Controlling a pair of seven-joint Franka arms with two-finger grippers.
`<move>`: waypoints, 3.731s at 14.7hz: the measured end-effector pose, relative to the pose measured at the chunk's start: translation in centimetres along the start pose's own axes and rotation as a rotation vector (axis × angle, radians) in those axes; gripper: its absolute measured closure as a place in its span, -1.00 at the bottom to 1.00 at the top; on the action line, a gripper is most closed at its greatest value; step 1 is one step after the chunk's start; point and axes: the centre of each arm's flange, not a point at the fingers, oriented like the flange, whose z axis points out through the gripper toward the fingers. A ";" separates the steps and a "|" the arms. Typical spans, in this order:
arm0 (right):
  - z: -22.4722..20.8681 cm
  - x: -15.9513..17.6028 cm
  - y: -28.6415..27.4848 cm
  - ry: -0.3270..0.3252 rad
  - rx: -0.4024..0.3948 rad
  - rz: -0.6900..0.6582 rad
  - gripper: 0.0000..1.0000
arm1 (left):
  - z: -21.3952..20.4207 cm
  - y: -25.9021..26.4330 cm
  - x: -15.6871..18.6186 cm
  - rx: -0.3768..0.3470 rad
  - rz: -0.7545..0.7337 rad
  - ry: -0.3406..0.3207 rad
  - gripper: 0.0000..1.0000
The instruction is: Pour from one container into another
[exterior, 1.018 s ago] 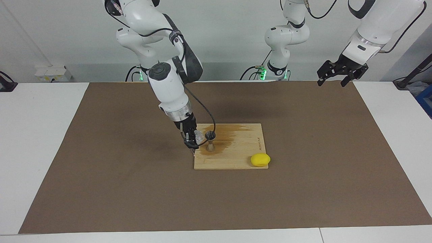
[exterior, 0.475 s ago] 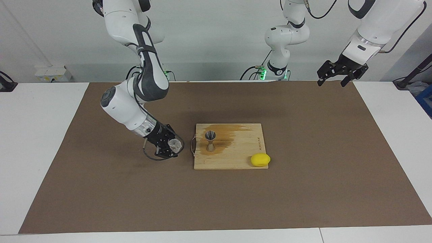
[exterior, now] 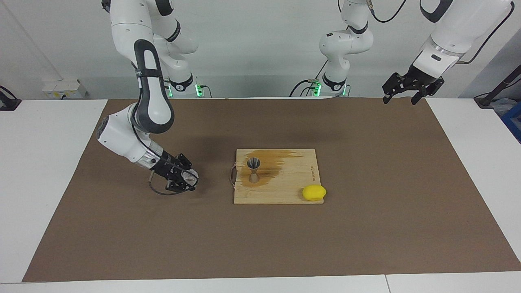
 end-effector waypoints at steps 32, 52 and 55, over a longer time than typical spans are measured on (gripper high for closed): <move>-5.0 6.8 1.9 0.255 -0.159 -0.403 -1.00 | 0.0 0.0 0.0 0.000 0.000 0.000 -1.00; -17.2 -14.4 5.5 0.435 -0.509 -1.301 -1.00 | 0.0 0.0 0.0 0.000 0.000 0.000 -1.00; -22.4 -17.4 4.3 0.487 -0.507 -1.315 -1.00 | 0.0 0.0 0.0 0.000 0.000 0.000 -1.00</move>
